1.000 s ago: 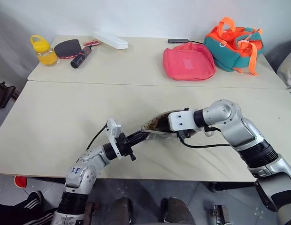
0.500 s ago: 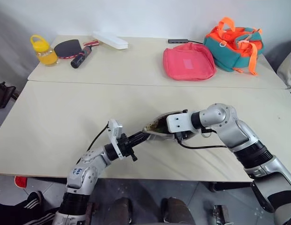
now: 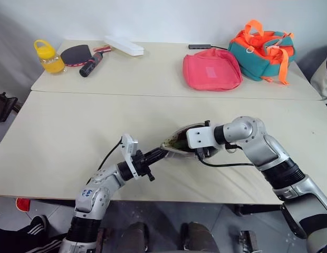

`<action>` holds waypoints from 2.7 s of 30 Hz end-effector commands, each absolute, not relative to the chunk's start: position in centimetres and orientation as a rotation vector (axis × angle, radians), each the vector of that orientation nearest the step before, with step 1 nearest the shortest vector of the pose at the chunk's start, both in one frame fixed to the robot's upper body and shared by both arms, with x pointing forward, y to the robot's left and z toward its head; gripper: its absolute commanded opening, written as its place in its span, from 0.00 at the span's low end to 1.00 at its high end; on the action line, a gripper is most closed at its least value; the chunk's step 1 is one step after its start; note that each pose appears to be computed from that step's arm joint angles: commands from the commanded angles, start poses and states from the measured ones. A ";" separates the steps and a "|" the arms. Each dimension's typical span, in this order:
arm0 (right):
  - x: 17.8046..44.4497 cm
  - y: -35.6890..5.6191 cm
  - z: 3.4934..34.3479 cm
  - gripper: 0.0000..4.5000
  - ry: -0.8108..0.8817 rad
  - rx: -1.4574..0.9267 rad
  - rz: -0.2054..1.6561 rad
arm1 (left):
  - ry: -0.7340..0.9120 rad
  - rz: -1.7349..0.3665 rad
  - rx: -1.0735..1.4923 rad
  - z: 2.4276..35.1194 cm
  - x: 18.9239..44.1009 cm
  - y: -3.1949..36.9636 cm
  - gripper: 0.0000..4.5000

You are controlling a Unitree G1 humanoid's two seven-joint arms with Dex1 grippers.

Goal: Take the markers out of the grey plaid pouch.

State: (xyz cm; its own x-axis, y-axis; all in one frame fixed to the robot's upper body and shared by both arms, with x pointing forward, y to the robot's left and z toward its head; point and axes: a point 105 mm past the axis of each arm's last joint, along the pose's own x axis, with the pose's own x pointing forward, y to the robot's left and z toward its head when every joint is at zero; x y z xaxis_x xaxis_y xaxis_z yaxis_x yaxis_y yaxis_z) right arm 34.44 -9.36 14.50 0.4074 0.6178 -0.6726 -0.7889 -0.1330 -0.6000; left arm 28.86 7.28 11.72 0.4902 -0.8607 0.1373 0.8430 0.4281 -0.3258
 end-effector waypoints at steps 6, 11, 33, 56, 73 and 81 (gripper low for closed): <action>31.2 -10.6 19.1 0.21 0.162 -0.958 1.301 | -0.002 -1.018 -0.268 13.0 29.6 9.6 0.00; 30.4 -10.3 22.0 0.21 0.101 -0.777 1.316 | -0.010 -1.031 -0.256 13.2 29.7 9.4 0.00; 41.3 -18.9 23.5 0.21 -0.047 -0.946 0.625 | -0.030 -1.061 -0.247 13.3 28.9 7.9 0.00; 37.2 -12.8 29.4 0.56 -0.289 -0.498 0.940 | -0.022 -1.066 -0.251 13.1 28.8 7.6 0.00; 31.6 -10.6 21.8 0.01 0.036 -0.823 1.245 | 0.023 -1.074 -0.368 13.6 28.9 7.4 0.00; 30.8 -13.4 21.2 0.01 0.185 -0.907 1.309 | 0.120 -1.214 -0.555 15.3 27.1 6.3 0.00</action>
